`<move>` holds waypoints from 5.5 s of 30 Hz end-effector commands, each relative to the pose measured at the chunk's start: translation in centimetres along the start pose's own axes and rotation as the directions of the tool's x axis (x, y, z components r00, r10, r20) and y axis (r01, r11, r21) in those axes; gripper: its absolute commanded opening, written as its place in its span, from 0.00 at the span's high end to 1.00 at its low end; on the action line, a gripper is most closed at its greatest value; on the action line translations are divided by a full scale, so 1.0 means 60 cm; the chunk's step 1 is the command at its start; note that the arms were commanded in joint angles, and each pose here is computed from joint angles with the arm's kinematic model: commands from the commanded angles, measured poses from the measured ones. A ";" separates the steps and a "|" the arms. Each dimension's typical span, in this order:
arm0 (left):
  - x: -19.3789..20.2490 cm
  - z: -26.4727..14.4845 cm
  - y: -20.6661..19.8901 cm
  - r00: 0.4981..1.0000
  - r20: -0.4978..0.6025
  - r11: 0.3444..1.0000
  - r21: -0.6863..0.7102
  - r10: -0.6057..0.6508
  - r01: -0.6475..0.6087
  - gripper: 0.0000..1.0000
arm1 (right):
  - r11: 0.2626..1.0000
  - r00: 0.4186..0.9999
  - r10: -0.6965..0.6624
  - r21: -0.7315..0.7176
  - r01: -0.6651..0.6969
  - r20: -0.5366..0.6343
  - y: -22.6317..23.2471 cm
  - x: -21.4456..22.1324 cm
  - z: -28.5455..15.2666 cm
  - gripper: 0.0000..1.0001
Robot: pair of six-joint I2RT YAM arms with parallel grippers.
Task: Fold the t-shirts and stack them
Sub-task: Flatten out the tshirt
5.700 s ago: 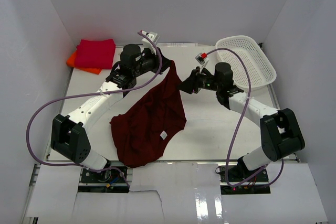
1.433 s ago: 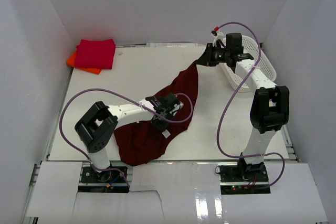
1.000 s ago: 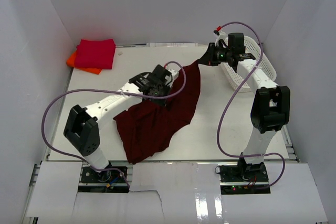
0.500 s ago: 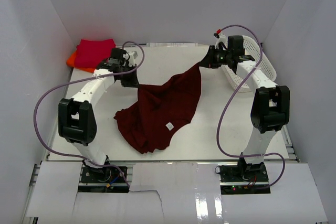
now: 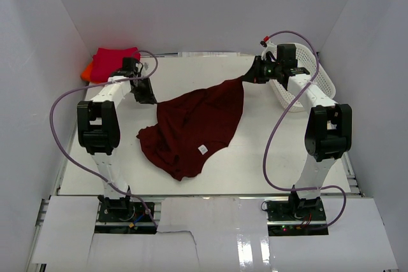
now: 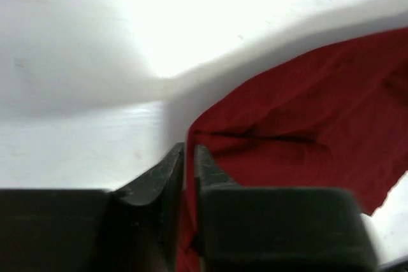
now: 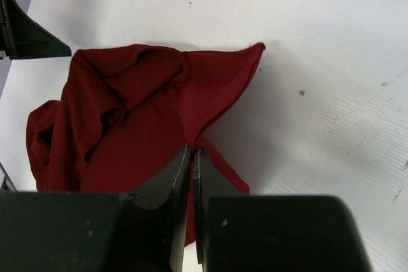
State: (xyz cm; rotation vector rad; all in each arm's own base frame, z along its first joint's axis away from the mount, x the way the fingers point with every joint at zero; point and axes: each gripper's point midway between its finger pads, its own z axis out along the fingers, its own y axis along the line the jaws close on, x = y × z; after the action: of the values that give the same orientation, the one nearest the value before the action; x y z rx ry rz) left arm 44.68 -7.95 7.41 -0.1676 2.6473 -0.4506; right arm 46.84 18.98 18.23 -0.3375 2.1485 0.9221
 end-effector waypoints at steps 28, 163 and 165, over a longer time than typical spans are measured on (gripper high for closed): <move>0.009 -0.096 -0.226 0.720 0.298 0.752 0.012 0.626 -0.659 0.35 | 1.000 1.000 -0.016 -0.020 0.017 0.010 0.000 -0.005 -0.001 0.92; -0.007 -0.134 -0.271 0.201 0.163 0.256 -0.479 0.966 -0.840 0.46 | 0.993 0.997 0.041 -0.104 -0.047 -0.060 -0.011 0.009 0.034 0.92; 0.027 -0.120 -0.280 0.116 0.129 0.162 -0.444 0.985 -0.881 0.42 | 0.993 0.997 0.044 -0.103 -0.050 -0.064 -0.011 0.011 0.034 0.92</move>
State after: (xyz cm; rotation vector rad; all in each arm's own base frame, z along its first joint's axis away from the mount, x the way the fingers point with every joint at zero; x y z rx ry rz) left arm 41.45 -22.89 18.65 1.0934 1.8453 0.2467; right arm 47.33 19.87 14.97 -0.3528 2.2114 1.0540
